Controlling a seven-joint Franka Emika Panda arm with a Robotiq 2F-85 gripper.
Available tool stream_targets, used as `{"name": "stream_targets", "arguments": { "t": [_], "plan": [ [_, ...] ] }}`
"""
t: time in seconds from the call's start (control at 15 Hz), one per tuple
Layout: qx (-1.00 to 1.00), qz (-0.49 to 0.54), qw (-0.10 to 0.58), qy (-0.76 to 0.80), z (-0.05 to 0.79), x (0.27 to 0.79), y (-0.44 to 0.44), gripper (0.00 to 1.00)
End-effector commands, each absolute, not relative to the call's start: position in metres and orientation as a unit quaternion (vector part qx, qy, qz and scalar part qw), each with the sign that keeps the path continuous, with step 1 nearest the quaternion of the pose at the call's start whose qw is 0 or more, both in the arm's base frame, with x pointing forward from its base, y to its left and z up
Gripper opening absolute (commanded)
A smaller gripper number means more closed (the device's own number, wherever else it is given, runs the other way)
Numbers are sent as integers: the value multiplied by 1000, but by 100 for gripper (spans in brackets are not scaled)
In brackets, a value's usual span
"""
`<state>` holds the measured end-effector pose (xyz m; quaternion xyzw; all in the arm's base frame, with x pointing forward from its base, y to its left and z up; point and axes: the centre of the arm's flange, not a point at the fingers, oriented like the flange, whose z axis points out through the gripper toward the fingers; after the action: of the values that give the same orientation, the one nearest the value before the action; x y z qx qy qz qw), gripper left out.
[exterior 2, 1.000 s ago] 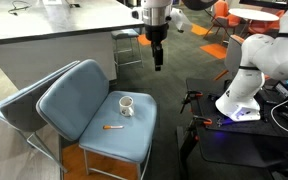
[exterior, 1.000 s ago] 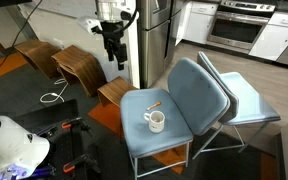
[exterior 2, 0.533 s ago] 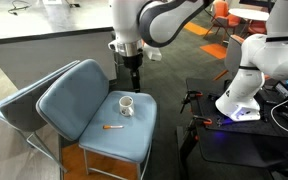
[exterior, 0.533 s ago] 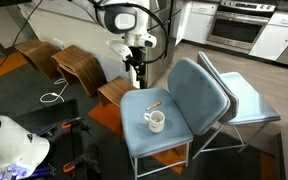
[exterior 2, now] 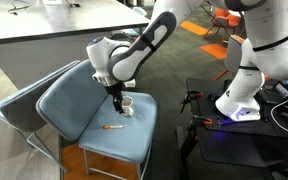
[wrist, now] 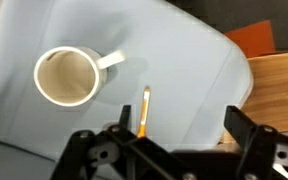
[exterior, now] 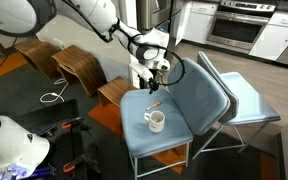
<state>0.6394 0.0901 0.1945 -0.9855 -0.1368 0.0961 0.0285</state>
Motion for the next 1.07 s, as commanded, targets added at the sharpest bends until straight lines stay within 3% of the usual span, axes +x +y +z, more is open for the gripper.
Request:
{"name": "stream_targets", "arguments": {
  "t": [0.0, 0.13, 0.27, 0.6, 1.0],
  "plan": [
    [-983, 94, 56, -148, 161, 683, 90, 100],
    [-982, 96, 65, -151, 141, 695, 88, 100],
    [-980, 97, 72, -157, 123, 706, 88, 89],
    [-980, 96, 83, -155, 88, 728, 88, 79],
    [-979, 104, 89, -152, 50, 740, 82, 78]
  ]
}}
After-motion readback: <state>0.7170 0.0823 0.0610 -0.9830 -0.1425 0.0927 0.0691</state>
